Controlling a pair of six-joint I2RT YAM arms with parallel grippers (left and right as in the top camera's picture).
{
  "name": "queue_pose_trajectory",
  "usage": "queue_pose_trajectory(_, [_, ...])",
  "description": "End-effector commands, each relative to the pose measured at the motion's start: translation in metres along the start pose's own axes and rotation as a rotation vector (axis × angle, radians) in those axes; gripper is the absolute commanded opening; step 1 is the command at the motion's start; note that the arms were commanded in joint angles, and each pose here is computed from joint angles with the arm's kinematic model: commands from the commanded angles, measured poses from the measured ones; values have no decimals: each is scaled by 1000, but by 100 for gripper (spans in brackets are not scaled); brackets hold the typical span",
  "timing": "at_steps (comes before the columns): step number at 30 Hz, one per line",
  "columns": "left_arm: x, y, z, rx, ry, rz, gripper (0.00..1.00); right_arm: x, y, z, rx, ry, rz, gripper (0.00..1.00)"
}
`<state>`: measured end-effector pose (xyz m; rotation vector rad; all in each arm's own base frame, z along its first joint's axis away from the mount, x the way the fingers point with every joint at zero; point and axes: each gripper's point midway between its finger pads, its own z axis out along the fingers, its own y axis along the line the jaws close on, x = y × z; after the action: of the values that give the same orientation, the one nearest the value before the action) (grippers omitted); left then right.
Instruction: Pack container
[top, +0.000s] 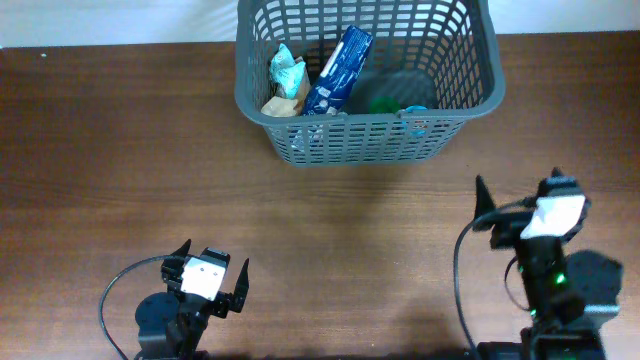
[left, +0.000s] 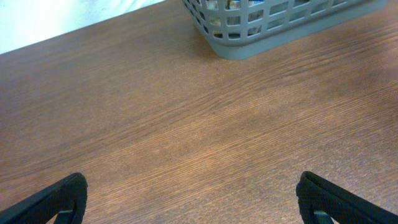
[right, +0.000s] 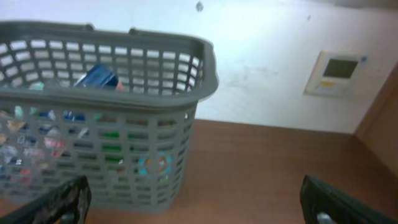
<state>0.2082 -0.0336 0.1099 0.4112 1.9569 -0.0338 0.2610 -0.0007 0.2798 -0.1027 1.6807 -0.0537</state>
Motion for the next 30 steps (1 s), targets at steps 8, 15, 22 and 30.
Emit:
queue_pose_trajectory(8, [1, 2, 1, -12, -1, 4, 99, 55, 30, -16, -124, -53, -17, 99])
queue_pose_trajectory(15, [1, 2, 1, -12, -1, 4, 99, 75, 49, -16, -195, -49, -22, 99])
queue_pose_trajectory(22, [1, 2, 1, -12, -2, 4, 99, 91, 62, -15, -245, -28, -25, 99])
queue_pose_trajectory(30, [1, 2, 1, -11, -2, 4, 99, 106, 64, -14, -249, -36, -30, 99])
